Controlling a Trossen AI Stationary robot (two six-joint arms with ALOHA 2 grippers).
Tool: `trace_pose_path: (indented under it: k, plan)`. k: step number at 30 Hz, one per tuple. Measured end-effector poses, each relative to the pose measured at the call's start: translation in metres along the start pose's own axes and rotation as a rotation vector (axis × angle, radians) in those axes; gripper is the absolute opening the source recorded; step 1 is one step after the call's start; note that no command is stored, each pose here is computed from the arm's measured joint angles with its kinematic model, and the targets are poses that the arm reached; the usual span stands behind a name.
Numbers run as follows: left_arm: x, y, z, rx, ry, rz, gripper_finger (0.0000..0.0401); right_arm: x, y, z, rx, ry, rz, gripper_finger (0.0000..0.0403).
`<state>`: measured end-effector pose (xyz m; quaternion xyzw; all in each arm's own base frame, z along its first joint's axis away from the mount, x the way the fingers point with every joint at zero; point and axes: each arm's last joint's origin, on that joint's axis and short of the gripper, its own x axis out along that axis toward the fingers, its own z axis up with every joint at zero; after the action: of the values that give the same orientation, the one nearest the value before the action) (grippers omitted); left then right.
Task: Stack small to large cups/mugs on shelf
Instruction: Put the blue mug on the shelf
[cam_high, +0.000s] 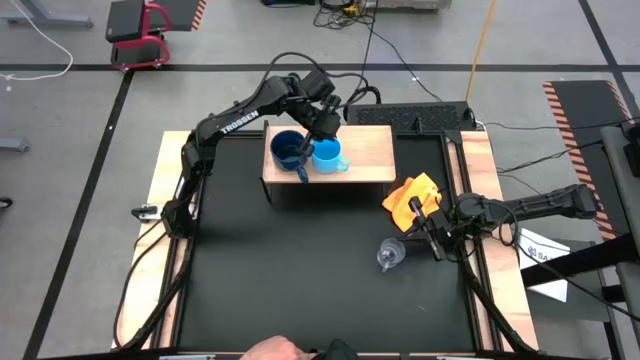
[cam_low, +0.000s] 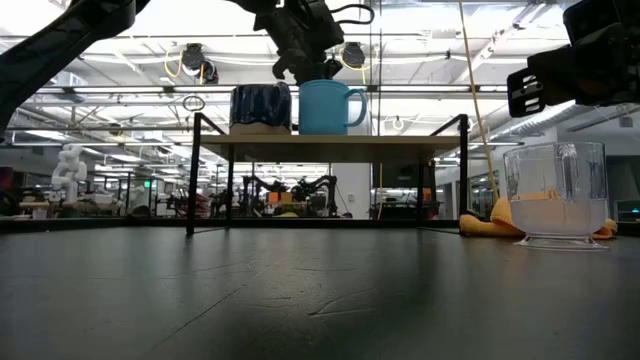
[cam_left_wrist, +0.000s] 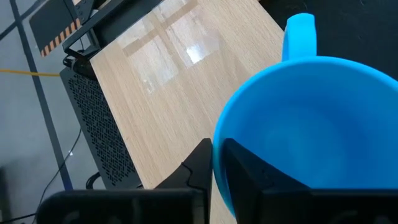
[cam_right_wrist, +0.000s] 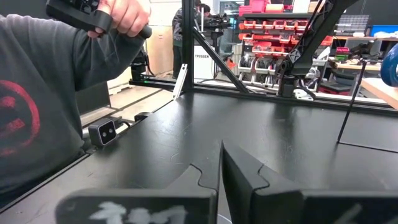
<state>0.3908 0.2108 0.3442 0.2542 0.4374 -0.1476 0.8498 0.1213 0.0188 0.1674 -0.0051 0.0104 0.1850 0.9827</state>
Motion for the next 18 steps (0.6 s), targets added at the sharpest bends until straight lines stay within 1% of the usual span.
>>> trace_pose_path:
  k: [18]
  plan:
    - [-0.0003, 0.0001, 0.0004, -0.019, -0.008, -0.002, 0.004, 0.0011, -0.0003, -0.0017, 0.005, 0.017, 0.0, 0.0009]
